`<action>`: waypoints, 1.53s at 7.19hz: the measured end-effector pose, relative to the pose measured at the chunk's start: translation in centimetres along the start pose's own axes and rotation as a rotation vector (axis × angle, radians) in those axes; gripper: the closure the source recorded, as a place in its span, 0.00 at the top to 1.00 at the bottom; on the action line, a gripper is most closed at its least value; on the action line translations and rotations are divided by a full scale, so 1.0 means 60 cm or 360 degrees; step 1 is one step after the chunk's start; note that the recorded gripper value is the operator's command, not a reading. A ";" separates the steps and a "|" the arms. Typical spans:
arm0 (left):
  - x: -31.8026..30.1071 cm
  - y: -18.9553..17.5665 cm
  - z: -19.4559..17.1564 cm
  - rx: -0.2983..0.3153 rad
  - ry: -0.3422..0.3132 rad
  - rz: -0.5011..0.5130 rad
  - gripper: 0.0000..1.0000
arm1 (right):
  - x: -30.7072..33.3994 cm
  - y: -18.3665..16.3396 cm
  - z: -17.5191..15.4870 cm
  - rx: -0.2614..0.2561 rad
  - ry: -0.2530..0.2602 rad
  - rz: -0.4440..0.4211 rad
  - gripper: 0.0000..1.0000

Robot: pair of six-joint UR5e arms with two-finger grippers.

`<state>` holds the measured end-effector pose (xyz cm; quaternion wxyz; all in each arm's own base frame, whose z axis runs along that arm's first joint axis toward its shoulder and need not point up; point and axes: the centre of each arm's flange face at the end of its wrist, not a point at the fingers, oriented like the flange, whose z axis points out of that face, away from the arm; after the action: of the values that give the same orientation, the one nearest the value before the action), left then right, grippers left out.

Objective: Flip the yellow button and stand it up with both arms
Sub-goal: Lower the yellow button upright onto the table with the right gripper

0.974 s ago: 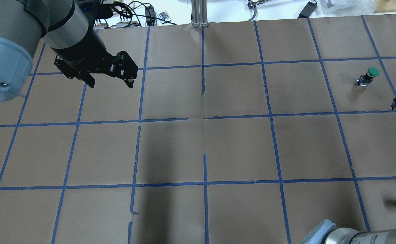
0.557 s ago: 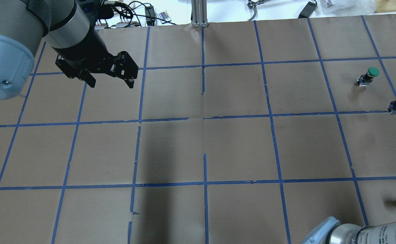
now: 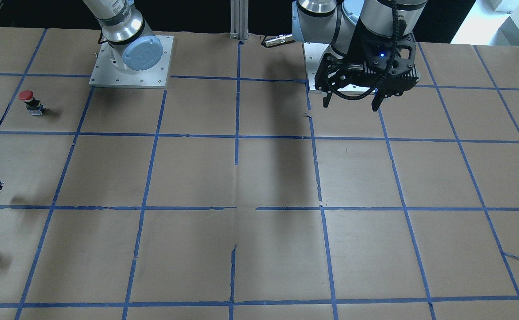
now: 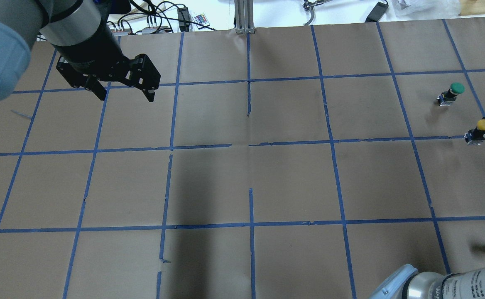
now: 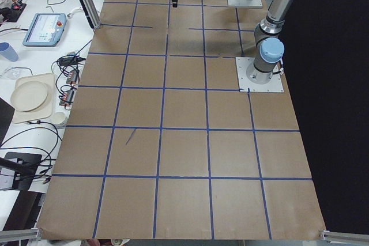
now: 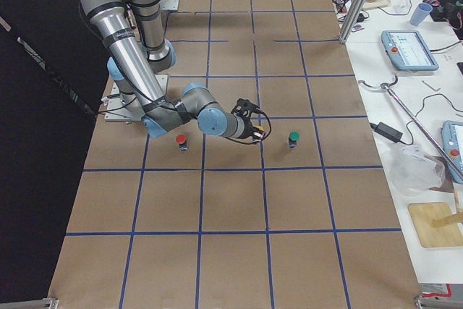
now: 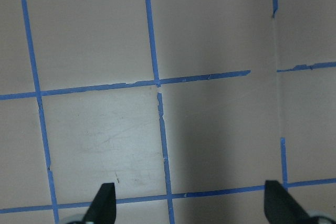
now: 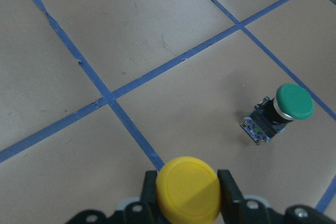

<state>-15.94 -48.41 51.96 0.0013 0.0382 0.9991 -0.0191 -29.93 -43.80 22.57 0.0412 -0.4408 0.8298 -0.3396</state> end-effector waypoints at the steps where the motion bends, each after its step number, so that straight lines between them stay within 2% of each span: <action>1: -0.010 -0.005 -0.001 -0.0015 0.0008 -0.0015 0.99 | -0.011 0.007 0.012 0.0012 -0.0018 0.0000 0.00; 7: -0.036 -0.014 0.002 -0.0024 0.0015 -0.0059 1.00 | -0.014 0.033 0.040 0.0011 -0.0022 -0.0028 0.05; 10: -0.037 -0.015 0.001 -0.0021 0.0013 -0.0062 1.00 | -0.013 0.033 0.041 0.0010 -0.0021 -0.0021 0.52; 11: -0.037 -0.016 -0.001 -0.0017 0.0012 -0.0063 1.00 | -0.014 0.035 0.043 0.0013 -0.0024 -0.0010 0.61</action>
<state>-13.80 -49.55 52.09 -0.0026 0.0184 0.9997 -0.0138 -29.97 -43.72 19.17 0.0482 -0.4459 0.8266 -0.3399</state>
